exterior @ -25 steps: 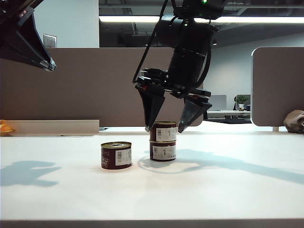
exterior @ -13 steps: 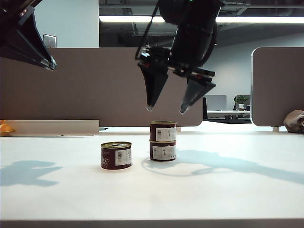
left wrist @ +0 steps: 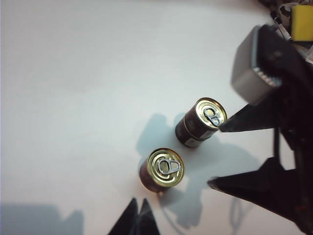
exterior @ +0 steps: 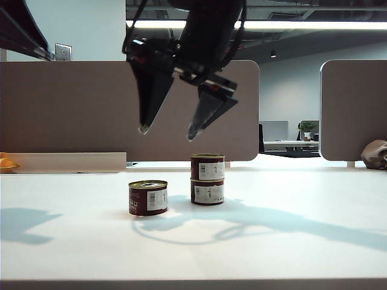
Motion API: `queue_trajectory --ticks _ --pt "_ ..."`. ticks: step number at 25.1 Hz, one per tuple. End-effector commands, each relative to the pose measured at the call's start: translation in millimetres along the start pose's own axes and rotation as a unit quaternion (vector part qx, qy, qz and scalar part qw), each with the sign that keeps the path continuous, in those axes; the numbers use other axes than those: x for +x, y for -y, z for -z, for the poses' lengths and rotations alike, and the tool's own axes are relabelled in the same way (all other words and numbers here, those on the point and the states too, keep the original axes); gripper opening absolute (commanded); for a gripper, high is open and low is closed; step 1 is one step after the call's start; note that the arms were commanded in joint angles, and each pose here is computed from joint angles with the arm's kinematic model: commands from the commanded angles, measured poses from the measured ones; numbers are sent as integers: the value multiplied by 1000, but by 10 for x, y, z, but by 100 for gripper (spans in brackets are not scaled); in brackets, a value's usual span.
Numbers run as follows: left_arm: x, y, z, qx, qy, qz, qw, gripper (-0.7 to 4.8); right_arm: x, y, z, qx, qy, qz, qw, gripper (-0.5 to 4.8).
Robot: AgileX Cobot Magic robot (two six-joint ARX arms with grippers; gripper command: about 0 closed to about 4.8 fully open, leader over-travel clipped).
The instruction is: Pick up the cans one by one and stack them together.
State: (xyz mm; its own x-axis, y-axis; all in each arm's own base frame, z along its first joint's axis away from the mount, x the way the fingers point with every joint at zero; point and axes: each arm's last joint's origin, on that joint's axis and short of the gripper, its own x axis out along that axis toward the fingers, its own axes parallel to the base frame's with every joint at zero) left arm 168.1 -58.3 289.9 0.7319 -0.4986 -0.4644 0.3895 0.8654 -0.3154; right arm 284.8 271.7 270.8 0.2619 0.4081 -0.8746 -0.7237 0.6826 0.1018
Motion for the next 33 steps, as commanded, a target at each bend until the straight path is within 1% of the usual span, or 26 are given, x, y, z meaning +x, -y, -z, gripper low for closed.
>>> queue_trajectory --ticks 1,3,4,8,13,27,28,30,32,33 --pt "-71 14 25 -1 -6 -4 1000 -6 73 -11 -34 1 7 -9 1000 462" --pt "-123 22 53 -3 -12 -6 1000 -6 177 -6 -30 2 -3 -11 1000 462" --pt "-155 29 64 -3 -13 -6 1000 -6 252 -8 -25 6 -9 -24 1000 462" --pt "-220 46 69 -1 -4 -4 1000 -6 382 -2 -33 19 -12 -43 999 462" --pt "-297 60 86 1 3 -9 1000 -6 492 -17 -77 17 7 -46 999 462" --pt "-327 66 94 5 6 -11 1000 -6 812 24 -43 26 -11 -43 999 457" --pt "-327 66 94 5 6 -11 1000 -6 838 27 -46 26 -9 -43 999 423" --pt "-327 65 95 5 6 -11 1000 -6 850 29 -51 25 -6 -41 999 374" --pt "-327 65 95 5 5 -11 1000 -6 851 33 -61 24 0 -31 999 338" --pt "-327 65 95 5 5 -11 1000 -6 851 33 -67 24 3 -31 999 308"
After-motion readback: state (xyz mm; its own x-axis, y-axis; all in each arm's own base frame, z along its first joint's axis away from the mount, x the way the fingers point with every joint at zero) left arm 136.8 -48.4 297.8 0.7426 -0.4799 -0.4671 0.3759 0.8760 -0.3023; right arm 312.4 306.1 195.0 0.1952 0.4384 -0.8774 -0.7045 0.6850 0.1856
